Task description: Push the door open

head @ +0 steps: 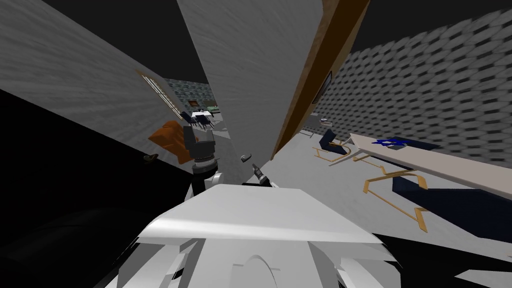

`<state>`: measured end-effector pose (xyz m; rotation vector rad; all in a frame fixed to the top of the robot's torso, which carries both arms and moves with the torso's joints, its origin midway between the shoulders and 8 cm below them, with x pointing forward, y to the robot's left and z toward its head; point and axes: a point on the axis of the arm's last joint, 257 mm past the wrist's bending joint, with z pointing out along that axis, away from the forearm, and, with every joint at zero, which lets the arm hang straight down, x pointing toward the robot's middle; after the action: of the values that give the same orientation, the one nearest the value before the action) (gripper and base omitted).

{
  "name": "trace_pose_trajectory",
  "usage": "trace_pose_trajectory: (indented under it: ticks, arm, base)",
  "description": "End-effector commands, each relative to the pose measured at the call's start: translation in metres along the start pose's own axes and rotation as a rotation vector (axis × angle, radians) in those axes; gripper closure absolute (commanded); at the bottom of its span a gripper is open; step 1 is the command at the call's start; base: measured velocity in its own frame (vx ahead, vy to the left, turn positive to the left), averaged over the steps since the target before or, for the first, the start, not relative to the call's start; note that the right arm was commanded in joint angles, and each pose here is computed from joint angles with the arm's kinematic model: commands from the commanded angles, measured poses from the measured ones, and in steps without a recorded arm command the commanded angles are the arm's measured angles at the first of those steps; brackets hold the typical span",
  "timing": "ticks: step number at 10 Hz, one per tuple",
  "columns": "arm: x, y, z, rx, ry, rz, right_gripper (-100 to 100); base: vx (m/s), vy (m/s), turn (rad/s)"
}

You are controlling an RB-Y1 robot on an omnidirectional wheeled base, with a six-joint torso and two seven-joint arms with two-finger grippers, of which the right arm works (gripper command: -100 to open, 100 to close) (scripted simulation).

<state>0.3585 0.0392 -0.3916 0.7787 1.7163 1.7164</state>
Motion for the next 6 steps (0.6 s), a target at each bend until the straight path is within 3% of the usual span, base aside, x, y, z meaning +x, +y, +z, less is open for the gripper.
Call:
trace_pose_trajectory:
  ticks: [1, 3, 6]
  arm:
    - [0.0000, 0.0000, 0.0000, 0.000, 0.000, 0.000, -100]
    - [-0.0021, -0.0006, -0.0004, -0.001, -0.006, -0.002, -100]
    - [-0.0037, -0.0005, 0.0001, -0.004, -0.013, -0.003, -100]
  base:
    - [-0.079, -0.040, -0.009]
    - [0.109, 0.066, 0.029]
    - [0.161, 0.141, 0.018]
